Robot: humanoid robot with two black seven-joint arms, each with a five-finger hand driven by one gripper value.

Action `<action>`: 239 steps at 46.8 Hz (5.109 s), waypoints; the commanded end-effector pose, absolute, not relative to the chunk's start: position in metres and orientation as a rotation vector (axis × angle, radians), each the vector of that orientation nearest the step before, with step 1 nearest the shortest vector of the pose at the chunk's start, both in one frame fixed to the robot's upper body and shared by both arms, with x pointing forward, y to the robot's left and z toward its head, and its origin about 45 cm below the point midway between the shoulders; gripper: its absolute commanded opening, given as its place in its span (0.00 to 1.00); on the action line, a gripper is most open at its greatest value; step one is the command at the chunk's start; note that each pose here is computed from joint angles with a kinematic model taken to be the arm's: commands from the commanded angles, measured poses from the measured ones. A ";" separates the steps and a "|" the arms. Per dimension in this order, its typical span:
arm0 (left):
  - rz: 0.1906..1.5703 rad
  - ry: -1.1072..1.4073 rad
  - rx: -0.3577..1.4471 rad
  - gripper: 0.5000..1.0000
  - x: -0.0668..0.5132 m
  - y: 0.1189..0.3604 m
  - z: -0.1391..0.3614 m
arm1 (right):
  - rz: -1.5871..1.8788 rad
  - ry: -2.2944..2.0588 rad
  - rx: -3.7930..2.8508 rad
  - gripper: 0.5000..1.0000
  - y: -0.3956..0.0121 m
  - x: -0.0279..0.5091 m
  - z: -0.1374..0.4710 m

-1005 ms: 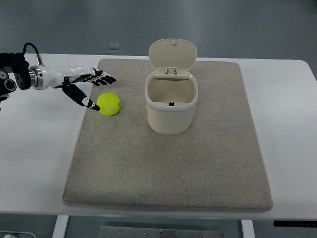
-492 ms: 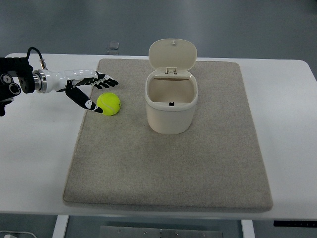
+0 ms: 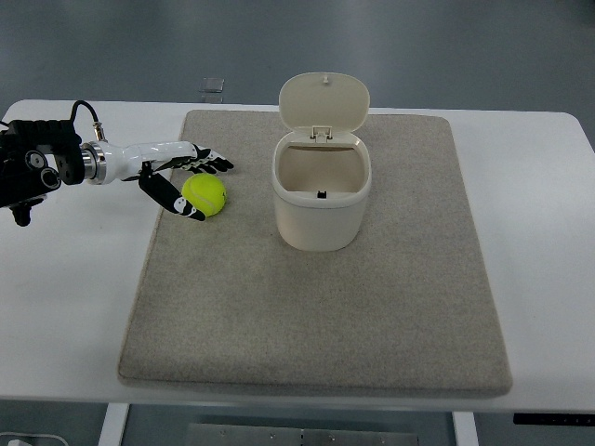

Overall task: Put tennis ball into box with left hand
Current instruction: 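Lower the left hand beside the tennis ball, fingers curling around it, then close the left hand fingers around the tennis ball, then lift the tennis ball with the left hand up and away from the mat, then carry the held ball with the left hand over the open bin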

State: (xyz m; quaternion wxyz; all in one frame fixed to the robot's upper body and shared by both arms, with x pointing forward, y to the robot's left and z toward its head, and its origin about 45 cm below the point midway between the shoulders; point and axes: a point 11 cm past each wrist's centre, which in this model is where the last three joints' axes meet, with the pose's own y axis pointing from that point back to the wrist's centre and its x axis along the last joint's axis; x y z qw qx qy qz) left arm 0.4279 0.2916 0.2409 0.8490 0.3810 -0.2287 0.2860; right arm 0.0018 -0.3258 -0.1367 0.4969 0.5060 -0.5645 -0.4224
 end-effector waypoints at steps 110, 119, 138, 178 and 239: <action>0.591 -0.632 0.869 0.00 0.435 0.280 0.214 | -1.022 -1.366 1.226 0.88 -0.326 0.002 -0.137; 0.706 -0.610 0.787 0.00 0.451 0.282 0.238 | -1.023 -1.367 1.225 0.88 -0.326 0.002 -0.137; 1.022 -0.418 0.442 0.00 0.482 0.290 0.301 | -1.021 -1.369 1.227 0.88 -0.326 0.003 -0.137; 1.124 0.020 -0.658 0.00 0.506 0.246 0.473 | -1.023 -1.367 1.225 0.88 -0.326 0.002 -0.137; 0.611 -0.270 -0.144 0.00 0.433 0.100 0.417 | -1.022 -1.368 1.226 0.88 -0.326 0.003 -0.137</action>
